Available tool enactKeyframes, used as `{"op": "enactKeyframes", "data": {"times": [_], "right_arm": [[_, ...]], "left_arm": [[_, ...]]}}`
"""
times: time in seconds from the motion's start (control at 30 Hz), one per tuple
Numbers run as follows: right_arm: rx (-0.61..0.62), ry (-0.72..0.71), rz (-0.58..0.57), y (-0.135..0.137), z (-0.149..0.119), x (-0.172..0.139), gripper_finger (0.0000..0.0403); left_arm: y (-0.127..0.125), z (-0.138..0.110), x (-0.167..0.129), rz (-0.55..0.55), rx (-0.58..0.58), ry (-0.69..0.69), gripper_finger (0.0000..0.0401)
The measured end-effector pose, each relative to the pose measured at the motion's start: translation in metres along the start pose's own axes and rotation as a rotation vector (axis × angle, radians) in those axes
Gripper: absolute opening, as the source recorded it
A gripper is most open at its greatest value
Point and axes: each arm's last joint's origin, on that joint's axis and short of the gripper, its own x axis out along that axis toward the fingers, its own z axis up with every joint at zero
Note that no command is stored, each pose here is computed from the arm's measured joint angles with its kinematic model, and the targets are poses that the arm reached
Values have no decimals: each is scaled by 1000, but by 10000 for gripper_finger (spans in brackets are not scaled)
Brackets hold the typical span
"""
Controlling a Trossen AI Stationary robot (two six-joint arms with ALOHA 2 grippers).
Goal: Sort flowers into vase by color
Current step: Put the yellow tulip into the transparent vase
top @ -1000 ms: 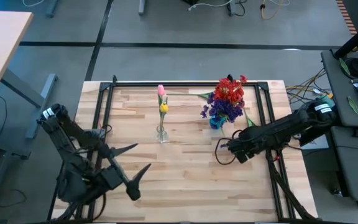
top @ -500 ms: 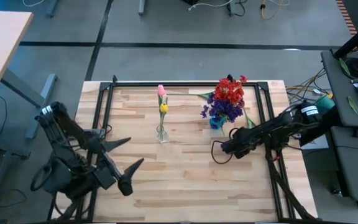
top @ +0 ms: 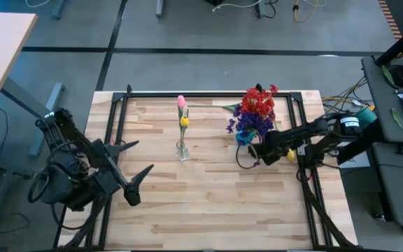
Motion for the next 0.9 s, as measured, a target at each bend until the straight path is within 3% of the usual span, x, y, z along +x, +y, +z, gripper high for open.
{"op": "enactKeyframes", "data": {"times": [0.27, 0.73, 0.9], "right_arm": [[-27, 85, 12, -10, 18, 7, 240], [-43, 164, 66, -9, 13, 17, 239], [-55, 178, 80, -9, 11, 20, 217]], "left_arm": [[1, -2, 0, 0, 12, 0, 333], [1, -2, 0, -1, 42, 0, 333], [2, -2, 0, -1, 28, 0, 333]]}}
